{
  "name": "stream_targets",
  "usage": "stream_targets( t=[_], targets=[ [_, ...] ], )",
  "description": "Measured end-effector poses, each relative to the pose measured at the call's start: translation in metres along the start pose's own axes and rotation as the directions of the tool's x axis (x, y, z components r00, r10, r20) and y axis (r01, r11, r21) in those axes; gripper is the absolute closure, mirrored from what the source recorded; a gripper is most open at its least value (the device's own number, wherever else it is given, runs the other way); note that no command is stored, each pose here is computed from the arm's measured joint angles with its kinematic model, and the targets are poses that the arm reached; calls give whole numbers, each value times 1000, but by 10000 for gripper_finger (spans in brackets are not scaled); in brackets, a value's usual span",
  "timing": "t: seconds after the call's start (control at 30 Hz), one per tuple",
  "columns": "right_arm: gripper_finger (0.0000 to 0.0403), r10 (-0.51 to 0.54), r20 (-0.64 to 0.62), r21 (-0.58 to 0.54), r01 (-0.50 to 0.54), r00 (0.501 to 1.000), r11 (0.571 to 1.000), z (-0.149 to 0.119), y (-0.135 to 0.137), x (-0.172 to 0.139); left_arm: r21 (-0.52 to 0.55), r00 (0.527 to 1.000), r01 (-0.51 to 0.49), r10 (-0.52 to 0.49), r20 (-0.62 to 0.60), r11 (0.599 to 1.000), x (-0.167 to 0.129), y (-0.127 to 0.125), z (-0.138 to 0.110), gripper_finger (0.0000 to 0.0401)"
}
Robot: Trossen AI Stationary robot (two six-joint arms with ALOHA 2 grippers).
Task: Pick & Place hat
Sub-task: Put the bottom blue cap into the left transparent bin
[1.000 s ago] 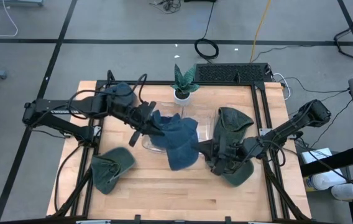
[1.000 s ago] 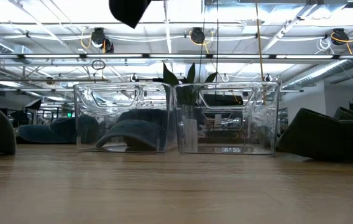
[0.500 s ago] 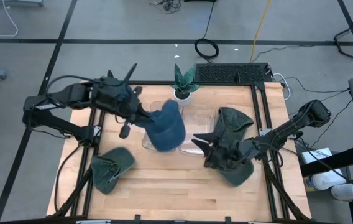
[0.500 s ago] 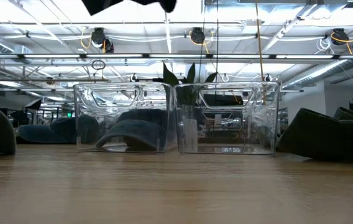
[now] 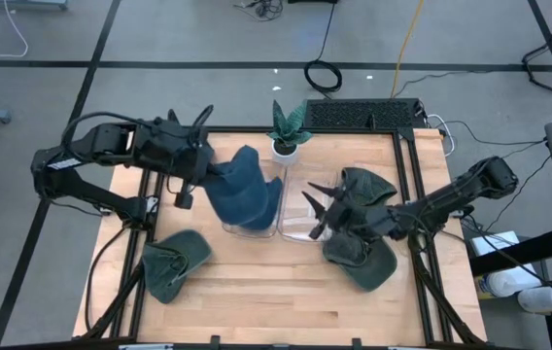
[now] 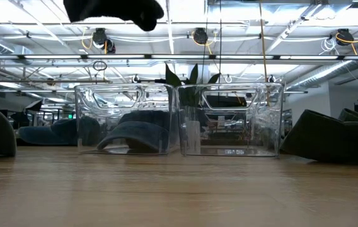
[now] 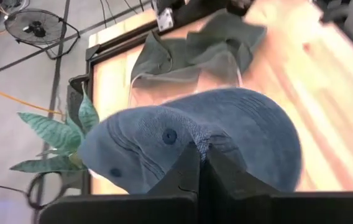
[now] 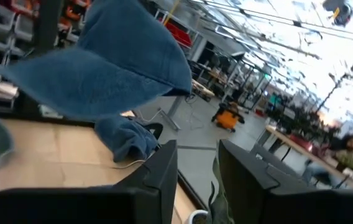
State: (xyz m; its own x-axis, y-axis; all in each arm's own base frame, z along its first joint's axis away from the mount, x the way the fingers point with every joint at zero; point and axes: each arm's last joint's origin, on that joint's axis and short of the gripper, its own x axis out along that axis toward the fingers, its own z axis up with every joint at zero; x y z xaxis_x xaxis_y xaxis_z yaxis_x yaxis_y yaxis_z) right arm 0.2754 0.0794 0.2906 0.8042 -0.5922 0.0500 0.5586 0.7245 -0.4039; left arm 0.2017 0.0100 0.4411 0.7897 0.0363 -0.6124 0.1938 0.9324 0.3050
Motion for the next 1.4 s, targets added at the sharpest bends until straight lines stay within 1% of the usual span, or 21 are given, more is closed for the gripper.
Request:
stream_targets(
  t=[0.13,0.23,0.3,0.37,0.47,0.57,0.63,0.7,0.83,0.9,1.03,1.1,1.2,1.27,1.33,1.4],
  targets=[
    [297,-22,-8,56,23,1000,998,-2,-4,6,85,999,-18,21,-39,996,5,1,-1,398],
    [297,-44,-9,97,45,999,994,-3,-8,11,182,998,-6,18,-64,983,12,1,-1,398],
    [297,-59,-16,108,60,998,992,-4,-11,14,258,996,-10,33,-83,966,15,2,-1,398],
    [297,-74,-23,109,77,997,991,-6,-14,18,325,990,-6,51,-131,946,22,2,-2,398],
    [297,-104,-30,94,107,994,990,-6,-19,22,429,978,-6,96,-188,903,34,4,-2,398],
    [297,-188,-32,124,190,982,974,-3,-28,25,486,968,3,119,-221,874,47,6,-1,398],
    [297,-255,-36,134,257,966,957,0,-35,27,501,963,21,116,-241,865,55,6,-1,398],
    [297,-299,-33,133,301,954,944,2,-41,29,513,958,22,128,-255,858,67,8,1,398],
    [297,-341,-11,96,340,940,935,6,-48,30,515,952,44,121,-282,856,85,8,2,398],
    [297,-356,-1,81,355,934,931,9,-53,29,504,949,42,124,-291,863,92,8,2,398],
    [299,-390,-7,122,388,921,914,16,-65,23,496,934,43,142,-329,867,106,6,1,398],
    [303,-399,-10,133,397,917,908,19,-71,19,487,931,50,135,-338,872,110,4,1,398],
    [309,-407,-23,128,406,913,905,21,-76,16,500,935,48,138,-327,865,119,1,5,398],
    [313,-402,-26,117,402,915,908,22,-79,14,506,929,77,123,-350,859,124,-2,3,398],
    [315,-393,-30,103,394,919,913,22,-79,12,519,928,86,121,-352,850,129,-3,4,398],
    [317,-381,-32,85,382,924,920,22,-77,11,528,917,119,110,-383,841,134,-7,-2,398]
  ],
)
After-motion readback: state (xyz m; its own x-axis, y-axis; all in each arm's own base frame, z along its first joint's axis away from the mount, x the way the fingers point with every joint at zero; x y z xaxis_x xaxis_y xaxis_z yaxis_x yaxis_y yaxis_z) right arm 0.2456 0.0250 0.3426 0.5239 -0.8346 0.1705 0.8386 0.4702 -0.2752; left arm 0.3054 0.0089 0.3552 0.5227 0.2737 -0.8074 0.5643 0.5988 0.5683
